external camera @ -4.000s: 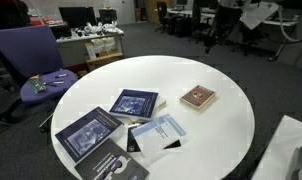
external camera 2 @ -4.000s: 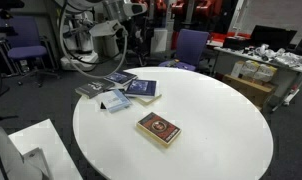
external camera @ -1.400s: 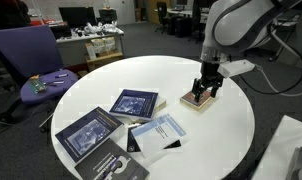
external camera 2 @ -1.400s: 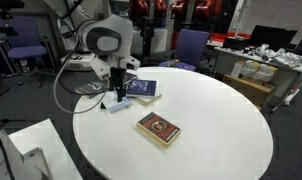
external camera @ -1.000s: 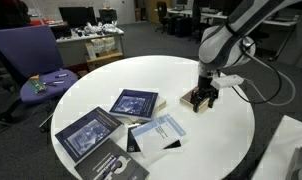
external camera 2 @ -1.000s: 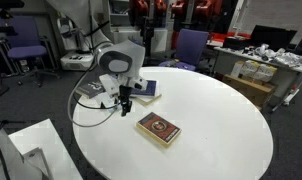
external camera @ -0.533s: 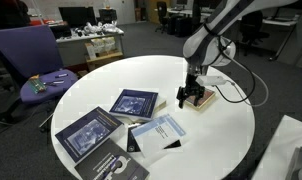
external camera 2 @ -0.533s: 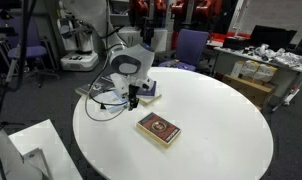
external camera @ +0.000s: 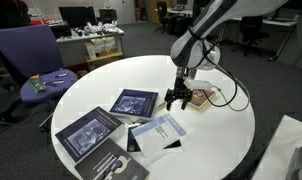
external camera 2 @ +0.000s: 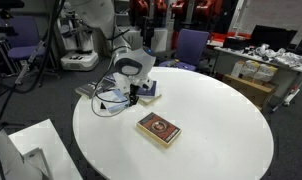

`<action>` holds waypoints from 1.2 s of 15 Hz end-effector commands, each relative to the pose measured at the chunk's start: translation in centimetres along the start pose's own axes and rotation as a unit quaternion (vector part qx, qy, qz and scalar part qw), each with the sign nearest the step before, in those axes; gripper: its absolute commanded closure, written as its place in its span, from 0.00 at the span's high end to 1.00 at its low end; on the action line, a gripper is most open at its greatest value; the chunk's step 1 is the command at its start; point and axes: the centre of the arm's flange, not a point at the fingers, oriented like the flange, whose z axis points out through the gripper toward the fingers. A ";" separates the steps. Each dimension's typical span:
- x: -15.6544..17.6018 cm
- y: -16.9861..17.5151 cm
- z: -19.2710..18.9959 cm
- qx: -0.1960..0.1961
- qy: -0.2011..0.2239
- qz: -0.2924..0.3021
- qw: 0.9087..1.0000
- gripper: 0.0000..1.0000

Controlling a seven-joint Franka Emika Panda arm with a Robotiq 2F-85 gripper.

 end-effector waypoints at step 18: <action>2.7 0.7 2.8 0.064 0.001 0.012 0.998 1.00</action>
